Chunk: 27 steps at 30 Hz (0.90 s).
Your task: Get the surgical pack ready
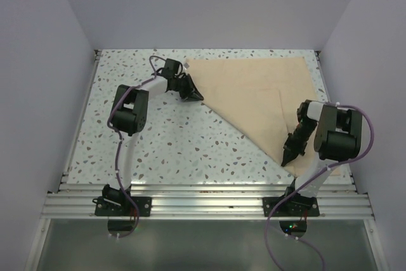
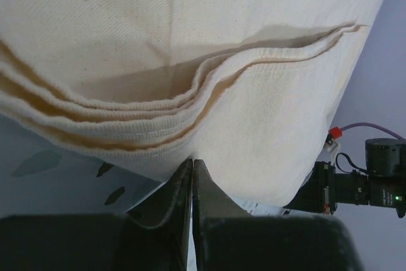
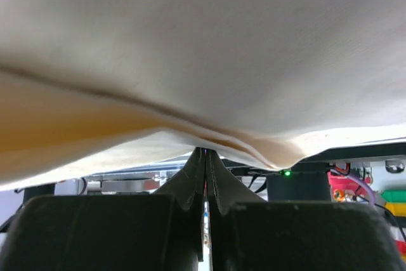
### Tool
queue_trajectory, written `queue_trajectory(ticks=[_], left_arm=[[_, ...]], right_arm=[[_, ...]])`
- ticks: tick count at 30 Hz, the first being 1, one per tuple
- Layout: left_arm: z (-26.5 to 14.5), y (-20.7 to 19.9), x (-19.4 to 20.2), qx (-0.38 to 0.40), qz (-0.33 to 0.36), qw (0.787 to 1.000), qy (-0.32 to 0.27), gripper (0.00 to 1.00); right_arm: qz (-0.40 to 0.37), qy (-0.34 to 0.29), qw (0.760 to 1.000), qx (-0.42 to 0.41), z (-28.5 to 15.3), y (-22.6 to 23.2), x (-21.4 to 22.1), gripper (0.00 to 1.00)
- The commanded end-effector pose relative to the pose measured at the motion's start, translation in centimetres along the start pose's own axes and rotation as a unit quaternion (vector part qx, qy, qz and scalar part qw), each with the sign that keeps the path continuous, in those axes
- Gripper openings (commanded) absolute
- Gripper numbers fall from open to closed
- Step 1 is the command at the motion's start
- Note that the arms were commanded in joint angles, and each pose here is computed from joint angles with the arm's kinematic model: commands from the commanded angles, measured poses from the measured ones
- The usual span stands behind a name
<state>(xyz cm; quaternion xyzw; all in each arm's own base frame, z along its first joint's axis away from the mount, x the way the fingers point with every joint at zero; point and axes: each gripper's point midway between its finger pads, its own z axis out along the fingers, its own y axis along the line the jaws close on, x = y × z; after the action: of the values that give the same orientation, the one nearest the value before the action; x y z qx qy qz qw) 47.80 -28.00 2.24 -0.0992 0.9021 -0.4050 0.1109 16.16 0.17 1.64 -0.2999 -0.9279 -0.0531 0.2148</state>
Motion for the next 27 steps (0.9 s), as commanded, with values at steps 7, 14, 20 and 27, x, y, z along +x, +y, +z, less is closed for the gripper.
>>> queue_trajectory(ticks=[7, 14, 20, 27], left_arm=[[0.9, 2.4, -0.6, -0.019, -0.017, 1.000, -0.005, 0.07], [-2.1, 0.3, -2.4, -0.026, 0.025, 0.999, -0.039, 0.11], [-4.4, -1.4, -4.8, -0.034, 0.050, 0.996, -0.073, 0.18], [-6.0, -1.0, -9.0, -0.036, 0.054, 0.992, -0.111, 0.28]], right_arm=[[0.114, 0.003, 0.992, 0.051, -0.8, -4.8, -0.3, 0.00], [0.043, -0.057, 0.994, -0.084, -4.8, 1.1, -1.9, 0.00], [-0.071, -0.112, 0.985, -0.109, -8.0, 8.0, -2.9, 0.00], [-0.072, -0.105, 0.985, -0.117, -7.7, 9.8, -5.6, 0.00]])
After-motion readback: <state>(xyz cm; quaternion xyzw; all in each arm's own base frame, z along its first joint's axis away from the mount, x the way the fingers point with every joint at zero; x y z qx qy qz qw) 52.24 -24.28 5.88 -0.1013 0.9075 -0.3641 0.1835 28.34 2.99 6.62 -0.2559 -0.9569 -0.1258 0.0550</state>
